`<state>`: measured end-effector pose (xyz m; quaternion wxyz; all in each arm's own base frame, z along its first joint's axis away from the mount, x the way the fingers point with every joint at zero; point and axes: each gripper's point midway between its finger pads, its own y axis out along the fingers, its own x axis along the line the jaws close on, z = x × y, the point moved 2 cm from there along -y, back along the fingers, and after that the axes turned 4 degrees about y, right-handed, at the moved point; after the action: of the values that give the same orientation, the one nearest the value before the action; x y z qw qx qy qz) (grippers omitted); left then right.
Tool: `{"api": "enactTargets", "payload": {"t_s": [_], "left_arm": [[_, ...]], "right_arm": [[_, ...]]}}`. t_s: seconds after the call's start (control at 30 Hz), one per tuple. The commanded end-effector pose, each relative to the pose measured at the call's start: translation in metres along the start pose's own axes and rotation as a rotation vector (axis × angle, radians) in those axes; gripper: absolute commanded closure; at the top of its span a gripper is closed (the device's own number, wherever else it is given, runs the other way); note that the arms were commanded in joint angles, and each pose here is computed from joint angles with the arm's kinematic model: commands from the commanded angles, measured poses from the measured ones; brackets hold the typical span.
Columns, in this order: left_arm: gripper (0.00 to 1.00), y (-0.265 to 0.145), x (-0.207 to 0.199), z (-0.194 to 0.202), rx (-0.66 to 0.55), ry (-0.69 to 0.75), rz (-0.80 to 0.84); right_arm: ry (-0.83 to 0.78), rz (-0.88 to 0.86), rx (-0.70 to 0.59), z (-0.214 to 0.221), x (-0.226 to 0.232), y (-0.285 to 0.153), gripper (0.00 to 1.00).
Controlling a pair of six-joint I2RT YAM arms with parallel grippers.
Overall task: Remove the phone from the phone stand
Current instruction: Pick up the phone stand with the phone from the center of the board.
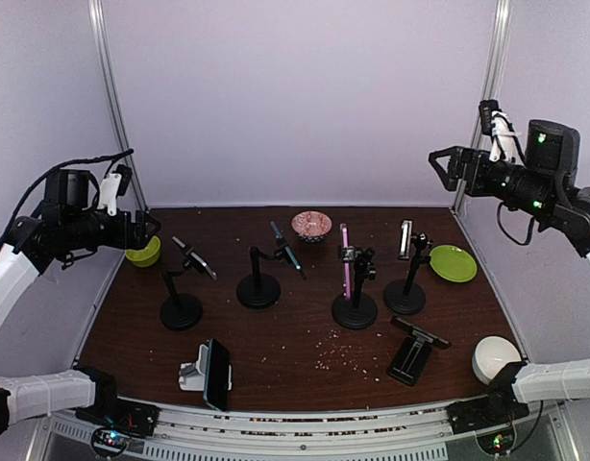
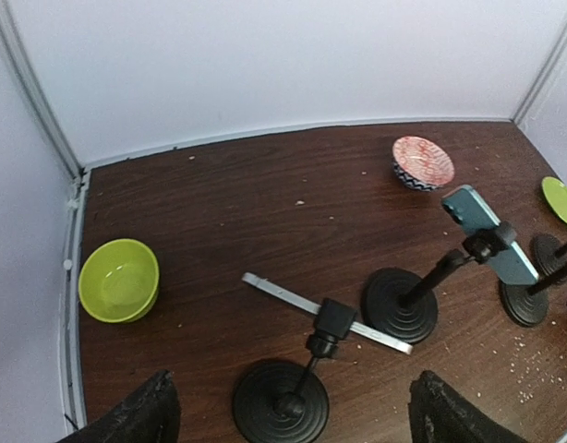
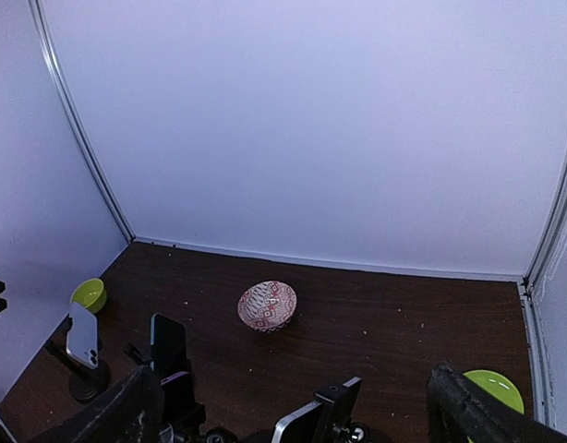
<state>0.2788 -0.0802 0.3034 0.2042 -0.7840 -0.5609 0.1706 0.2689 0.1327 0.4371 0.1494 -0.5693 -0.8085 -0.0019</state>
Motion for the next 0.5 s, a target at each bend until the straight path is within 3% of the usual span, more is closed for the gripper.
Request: {"api": "enactTargets", "payload": {"t_s": [0.0,0.47], "left_arm": [[0.13,-0.008,-0.029,-0.021,-0.112,0.099,0.114],[0.17,-0.012,-0.065,-0.069,-0.179,0.212,0.198]], "right_arm": [[-0.074,0.035,0.044,0.010,0.012,0.007,0.00],[-0.179,-0.053,0.185,0.033,0.089,0.041,0.00]]}}
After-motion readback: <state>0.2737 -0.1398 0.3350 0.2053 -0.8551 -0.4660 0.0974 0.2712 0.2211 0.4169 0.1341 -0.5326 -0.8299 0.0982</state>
